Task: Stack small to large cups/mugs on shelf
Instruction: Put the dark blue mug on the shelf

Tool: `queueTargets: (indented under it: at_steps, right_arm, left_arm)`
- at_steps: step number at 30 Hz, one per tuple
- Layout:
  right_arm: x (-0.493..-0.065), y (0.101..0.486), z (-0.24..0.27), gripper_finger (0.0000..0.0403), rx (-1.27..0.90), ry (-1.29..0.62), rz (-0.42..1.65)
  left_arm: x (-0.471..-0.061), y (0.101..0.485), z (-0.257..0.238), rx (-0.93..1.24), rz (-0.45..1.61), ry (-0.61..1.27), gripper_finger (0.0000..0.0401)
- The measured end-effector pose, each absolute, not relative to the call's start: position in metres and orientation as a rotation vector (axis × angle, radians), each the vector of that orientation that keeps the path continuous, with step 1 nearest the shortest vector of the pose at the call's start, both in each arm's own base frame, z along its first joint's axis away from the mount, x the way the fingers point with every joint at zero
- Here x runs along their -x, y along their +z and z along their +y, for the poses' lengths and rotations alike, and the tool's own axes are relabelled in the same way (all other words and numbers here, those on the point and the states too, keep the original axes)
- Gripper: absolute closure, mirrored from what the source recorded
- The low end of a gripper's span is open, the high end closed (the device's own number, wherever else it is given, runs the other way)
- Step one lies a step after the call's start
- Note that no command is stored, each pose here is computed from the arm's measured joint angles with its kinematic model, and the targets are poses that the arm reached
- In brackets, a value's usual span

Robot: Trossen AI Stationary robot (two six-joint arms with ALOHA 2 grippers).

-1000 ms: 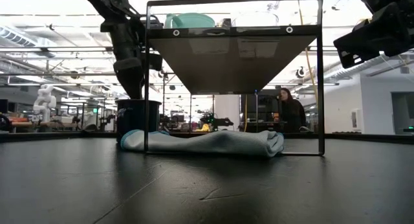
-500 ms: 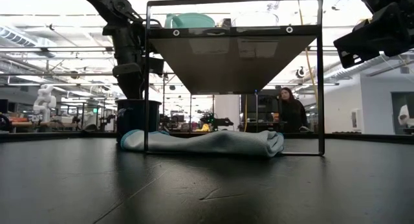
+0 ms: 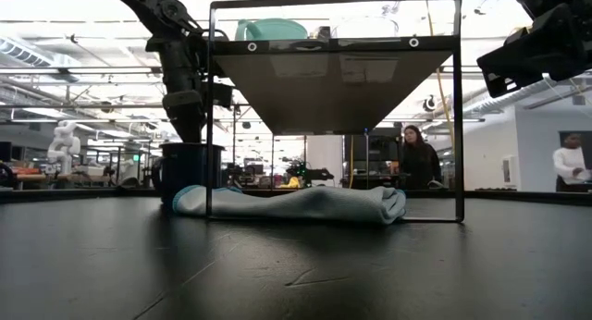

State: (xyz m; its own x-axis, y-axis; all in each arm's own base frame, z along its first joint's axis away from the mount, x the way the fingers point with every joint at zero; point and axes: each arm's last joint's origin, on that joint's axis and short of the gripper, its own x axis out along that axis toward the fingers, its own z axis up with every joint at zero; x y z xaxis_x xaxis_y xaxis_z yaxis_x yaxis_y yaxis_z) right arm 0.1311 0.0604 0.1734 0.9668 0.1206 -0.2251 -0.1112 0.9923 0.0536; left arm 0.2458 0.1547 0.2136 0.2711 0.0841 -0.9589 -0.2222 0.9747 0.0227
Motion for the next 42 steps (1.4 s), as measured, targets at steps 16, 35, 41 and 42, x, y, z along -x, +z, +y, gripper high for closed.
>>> queueTargets:
  at_steps: [16, 35, 41, 42]
  right_arm:
    - [-0.131, 0.173, 0.06, 0.0403, -0.055, 0.116, 0.231]
    - [-0.131, 0.173, 0.06, 0.0403, -0.065, 0.114, 0.236]
    - [-0.131, 0.173, 0.06, 0.0403, -0.062, 0.114, 0.236]
    - [-0.131, 0.173, 0.06, 0.0403, -0.062, 0.114, 0.236]
  left_arm:
    - [-0.236, 0.244, 0.158, 0.084, 1.121, 0.306, 0.0385]
    - [-0.179, 0.318, 0.12, 0.027, 0.798, 0.352, 0.0385]
    - [-0.161, 0.296, 0.113, 0.03, 0.747, 0.389, 0.0385]
    - [-0.159, 0.294, 0.113, 0.033, 0.732, 0.402, 0.0385]
